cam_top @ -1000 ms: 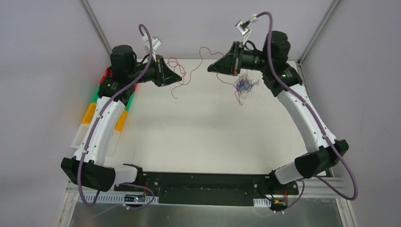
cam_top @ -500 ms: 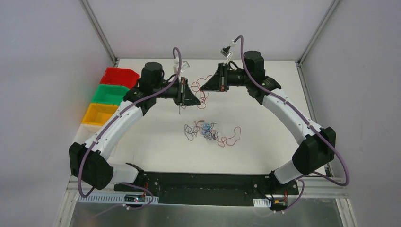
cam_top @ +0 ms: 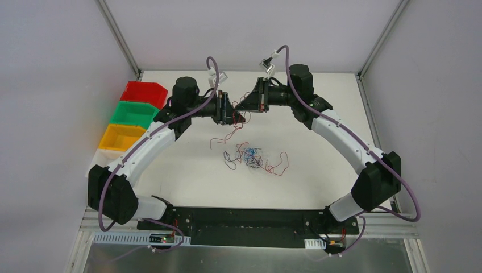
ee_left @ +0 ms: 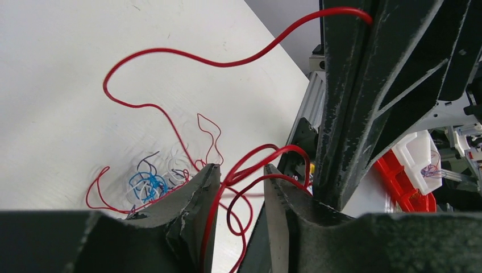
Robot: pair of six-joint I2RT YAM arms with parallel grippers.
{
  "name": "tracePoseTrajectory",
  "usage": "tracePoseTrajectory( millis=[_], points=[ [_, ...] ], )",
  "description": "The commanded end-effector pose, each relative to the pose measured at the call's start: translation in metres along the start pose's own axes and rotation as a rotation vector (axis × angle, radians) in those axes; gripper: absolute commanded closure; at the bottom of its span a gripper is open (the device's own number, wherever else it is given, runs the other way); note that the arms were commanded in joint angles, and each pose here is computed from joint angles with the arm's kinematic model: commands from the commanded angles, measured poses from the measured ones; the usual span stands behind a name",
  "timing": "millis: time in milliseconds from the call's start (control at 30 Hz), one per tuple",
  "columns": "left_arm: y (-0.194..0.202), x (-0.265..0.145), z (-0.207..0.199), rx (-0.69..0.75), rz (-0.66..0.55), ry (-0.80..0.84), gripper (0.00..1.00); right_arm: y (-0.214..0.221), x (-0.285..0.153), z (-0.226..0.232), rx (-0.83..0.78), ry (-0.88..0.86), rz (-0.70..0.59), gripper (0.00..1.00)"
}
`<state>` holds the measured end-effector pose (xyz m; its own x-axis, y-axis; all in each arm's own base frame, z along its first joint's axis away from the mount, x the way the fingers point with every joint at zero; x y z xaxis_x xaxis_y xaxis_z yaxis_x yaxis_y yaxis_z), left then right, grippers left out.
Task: Untangle the cables
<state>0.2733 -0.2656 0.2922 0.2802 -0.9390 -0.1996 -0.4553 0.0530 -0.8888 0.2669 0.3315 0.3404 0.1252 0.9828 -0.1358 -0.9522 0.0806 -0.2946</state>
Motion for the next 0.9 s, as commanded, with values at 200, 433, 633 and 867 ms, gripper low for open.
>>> tracePoseTrajectory(
  millis=[200, 433, 633, 867],
  points=[
    [-0.010, -0.001, -0.023, 0.081, -0.040, 0.092, 0.59, -0.017, 0.004, -0.004, 0.007, 0.005, -0.072, 1.00],
    [-0.010, -0.014, -0.026, 0.072, -0.035, 0.093, 0.49, -0.029, -0.011, -0.001, 0.012, -0.013, -0.089, 1.00],
    [-0.018, -0.017, -0.032, 0.070, -0.055, 0.120, 0.42, -0.026, -0.012, -0.003, 0.033, -0.022, -0.089, 1.00],
    [-0.019, -0.010, -0.009, 0.073, -0.058, 0.009, 0.38, -0.022, 0.000, 0.000, 0.082, -0.057, -0.069, 1.00]
  ],
)
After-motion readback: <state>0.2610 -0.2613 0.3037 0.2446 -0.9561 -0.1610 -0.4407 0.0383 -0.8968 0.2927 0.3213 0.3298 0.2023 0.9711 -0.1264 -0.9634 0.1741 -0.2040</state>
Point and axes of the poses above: each gripper's point midway between its finger pads, its own x axis out along the fingers, its own z axis along the line the jaws close on, y = z × x, the point moved 2 cm from there along -x, back along the fingers, and after that the axes turned 15 degrees about x, right-handed, at the moved point
